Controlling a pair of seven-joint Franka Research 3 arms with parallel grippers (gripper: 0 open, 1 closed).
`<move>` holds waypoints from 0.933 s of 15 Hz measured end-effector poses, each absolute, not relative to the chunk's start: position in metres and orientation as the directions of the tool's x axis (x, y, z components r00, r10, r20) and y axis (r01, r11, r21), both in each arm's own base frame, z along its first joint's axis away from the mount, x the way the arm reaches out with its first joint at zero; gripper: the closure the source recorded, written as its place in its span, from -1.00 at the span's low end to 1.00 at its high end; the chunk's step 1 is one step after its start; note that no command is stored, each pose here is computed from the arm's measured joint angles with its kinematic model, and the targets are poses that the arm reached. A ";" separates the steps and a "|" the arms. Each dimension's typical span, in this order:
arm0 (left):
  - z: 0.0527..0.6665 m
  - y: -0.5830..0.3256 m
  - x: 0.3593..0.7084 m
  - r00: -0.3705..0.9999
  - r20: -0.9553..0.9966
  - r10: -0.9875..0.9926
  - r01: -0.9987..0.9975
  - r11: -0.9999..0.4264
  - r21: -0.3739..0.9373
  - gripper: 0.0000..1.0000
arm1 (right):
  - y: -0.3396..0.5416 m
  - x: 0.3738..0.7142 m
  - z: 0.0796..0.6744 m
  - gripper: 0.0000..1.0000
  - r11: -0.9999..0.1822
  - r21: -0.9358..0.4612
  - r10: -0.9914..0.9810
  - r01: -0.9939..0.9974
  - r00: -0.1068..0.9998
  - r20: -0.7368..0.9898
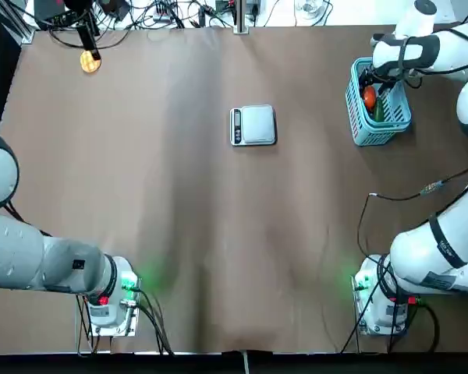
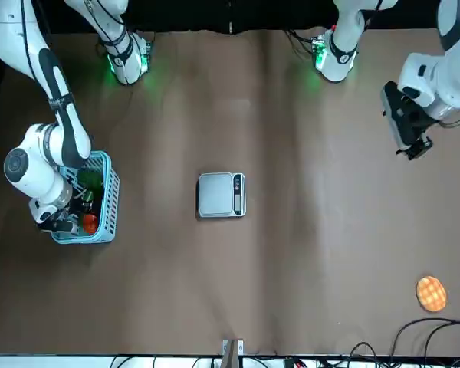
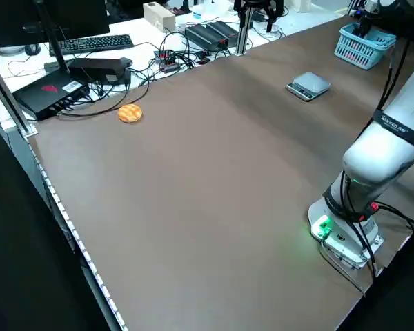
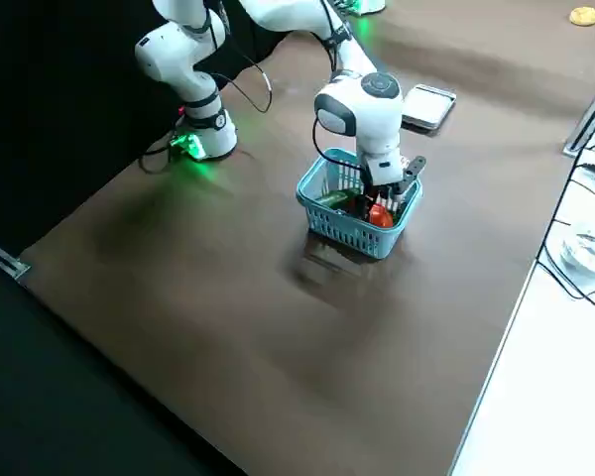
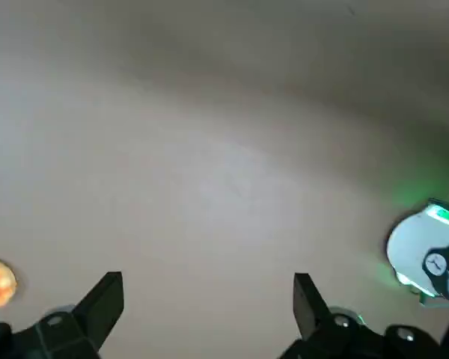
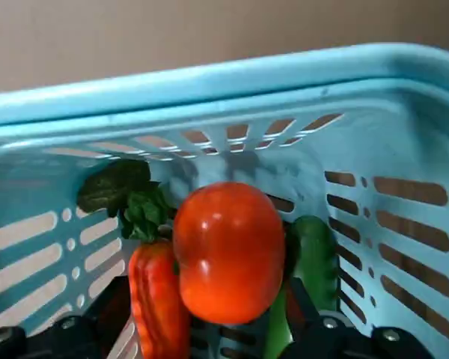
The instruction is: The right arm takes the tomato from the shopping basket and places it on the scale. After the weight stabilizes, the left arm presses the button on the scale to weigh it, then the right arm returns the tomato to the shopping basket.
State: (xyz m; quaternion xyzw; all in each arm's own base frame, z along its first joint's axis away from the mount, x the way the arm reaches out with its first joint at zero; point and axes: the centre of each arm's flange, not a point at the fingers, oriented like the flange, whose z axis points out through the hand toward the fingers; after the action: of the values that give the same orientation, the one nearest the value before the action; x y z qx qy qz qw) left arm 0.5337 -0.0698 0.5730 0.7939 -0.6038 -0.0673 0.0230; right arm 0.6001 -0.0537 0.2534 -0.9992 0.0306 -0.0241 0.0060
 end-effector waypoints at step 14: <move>0.506 -0.128 0.568 0.082 -0.031 -0.996 -0.986 -0.085 0.142 -0.99 | -0.059 0.606 0.221 -0.75 -0.997 -0.016 -0.070 -0.069 0.997 0.037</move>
State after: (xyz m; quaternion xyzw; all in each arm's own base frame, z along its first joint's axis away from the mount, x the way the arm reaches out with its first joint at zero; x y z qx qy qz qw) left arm 0.5680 -0.1279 0.5058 0.7342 -0.6750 -0.0595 0.0418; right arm 0.6061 -0.0585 0.2206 -0.9992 0.0348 -0.0187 0.0073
